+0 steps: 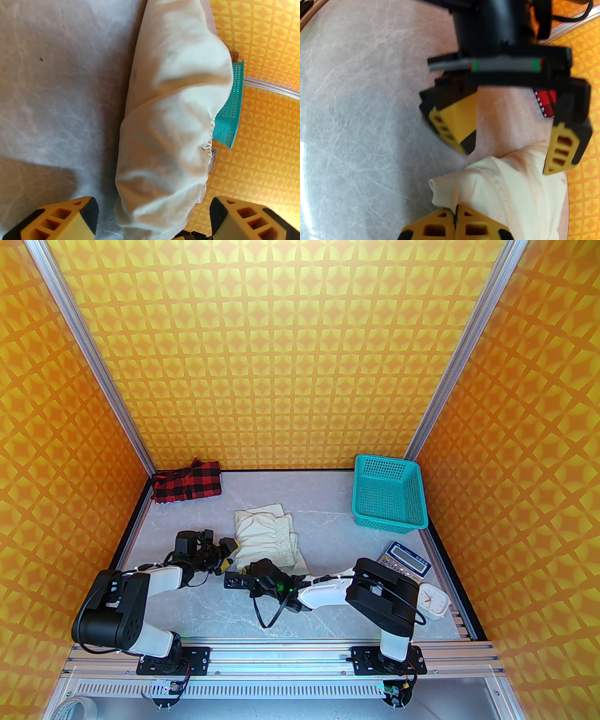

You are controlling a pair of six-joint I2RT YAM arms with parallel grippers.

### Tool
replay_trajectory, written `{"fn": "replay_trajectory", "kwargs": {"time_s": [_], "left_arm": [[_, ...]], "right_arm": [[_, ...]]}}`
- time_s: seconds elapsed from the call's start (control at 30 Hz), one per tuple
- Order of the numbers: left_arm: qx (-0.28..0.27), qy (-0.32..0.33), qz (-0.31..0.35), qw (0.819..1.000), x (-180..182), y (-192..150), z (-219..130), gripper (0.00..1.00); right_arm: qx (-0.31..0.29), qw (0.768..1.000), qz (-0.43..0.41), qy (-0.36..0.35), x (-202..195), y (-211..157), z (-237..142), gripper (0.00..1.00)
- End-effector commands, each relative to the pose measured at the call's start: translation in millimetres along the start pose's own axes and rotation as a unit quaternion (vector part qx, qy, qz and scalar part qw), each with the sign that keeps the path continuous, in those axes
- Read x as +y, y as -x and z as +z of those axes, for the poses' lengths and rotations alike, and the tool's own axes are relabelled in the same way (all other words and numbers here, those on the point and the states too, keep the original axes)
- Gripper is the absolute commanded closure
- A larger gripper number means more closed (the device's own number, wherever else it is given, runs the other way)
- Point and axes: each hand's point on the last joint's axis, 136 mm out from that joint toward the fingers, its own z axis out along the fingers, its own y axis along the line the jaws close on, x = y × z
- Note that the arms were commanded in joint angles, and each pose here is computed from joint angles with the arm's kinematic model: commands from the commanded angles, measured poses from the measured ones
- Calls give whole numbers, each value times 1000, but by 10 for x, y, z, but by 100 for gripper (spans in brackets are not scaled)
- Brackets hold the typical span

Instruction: Fold and stack the mixed laundry pile

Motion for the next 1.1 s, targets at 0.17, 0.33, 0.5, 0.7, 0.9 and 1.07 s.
{"fn": "replay_trajectory", "kwargs": {"time_s": [0.17,0.33,0.5,0.7,0.9,1.07], "left_arm": [[-5,5,-9,1000,-124,59,221,16],[-10,4,-20,1000,-180,147,397,19],[-6,6,-18,1000,-278,200,593,23],[-11,3,-11,1000,-405,281,687,40],[-17,-9,1,1000,-502,381,773,96],[-25,17,75,997,-661,595,774,100]], "right_arm": [[-46,998,29,-19,-211,131,-184,100],[-53,998,39,-25,-285,122,-265,100],[-61,997,40,-32,-347,116,-309,100],[-73,996,40,-37,-401,157,-366,100],[-78,995,45,-34,-357,120,-438,65],[-63,992,102,-40,-362,-9,-657,46]]}}
